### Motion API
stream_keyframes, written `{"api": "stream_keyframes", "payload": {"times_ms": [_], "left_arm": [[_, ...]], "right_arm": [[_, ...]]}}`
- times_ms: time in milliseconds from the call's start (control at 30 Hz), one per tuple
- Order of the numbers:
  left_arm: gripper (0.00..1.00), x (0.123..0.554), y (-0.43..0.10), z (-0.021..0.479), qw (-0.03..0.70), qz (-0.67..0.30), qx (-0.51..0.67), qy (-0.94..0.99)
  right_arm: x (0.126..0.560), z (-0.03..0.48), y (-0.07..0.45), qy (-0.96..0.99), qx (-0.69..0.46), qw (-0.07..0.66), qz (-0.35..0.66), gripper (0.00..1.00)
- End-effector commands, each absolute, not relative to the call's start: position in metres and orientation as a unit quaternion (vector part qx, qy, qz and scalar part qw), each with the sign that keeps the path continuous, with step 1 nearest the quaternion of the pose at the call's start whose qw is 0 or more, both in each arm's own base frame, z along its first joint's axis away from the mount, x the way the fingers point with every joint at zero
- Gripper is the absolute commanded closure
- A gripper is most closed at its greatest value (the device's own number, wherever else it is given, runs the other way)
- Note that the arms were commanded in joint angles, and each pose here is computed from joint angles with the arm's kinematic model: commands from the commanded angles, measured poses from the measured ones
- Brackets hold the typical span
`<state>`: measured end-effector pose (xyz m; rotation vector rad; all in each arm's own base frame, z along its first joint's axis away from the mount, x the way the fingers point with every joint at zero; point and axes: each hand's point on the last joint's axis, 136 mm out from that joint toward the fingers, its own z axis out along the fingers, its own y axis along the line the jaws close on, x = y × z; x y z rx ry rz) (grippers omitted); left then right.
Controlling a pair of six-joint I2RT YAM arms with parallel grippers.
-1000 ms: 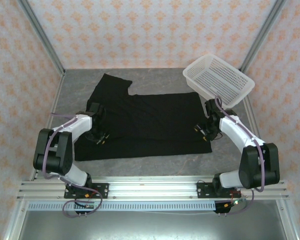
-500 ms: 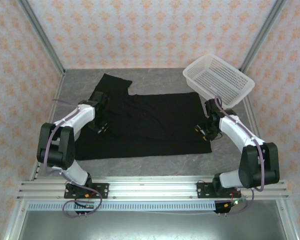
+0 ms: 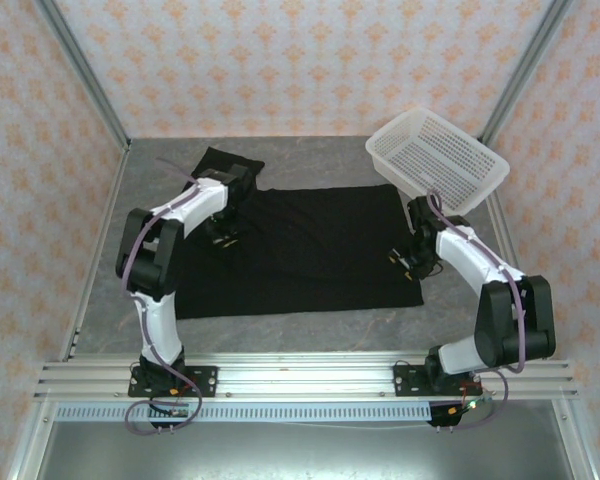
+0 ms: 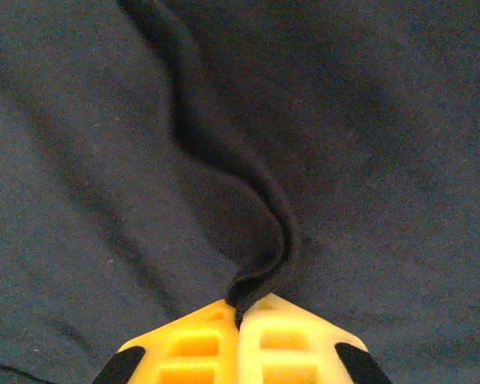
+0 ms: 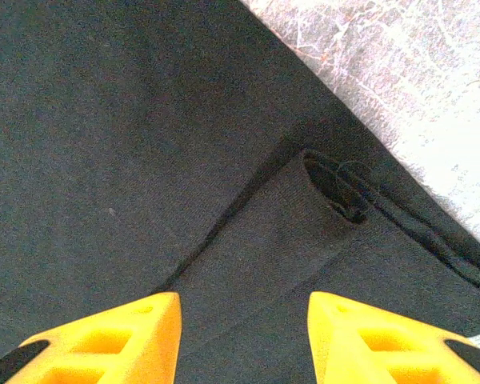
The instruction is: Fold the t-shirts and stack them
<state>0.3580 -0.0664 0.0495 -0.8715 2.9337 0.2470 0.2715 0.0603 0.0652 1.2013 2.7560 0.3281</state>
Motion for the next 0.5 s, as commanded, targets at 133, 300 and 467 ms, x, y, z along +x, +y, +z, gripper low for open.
{"api": "stream_keyframes", "payload": {"times_ms": [133,300,467], "left_arm": [[1.0,0.356,-0.055,0.052,0.023,0.174,-0.185,0.967],[0.59,0.368,-0.054,0.067,0.063,0.183,-0.18,0.964],[0.38,0.368,-0.068,0.127,0.146,0.137,-0.21,0.957]], "right_arm": [[0.275,0.067,0.059,0.909,0.399,0.061,0.105,0.54],[0.272,0.065,0.056,0.908,0.403,0.064,0.099,0.54],[0.271,0.059,0.059,0.888,0.437,0.074,0.122,0.38]]}}
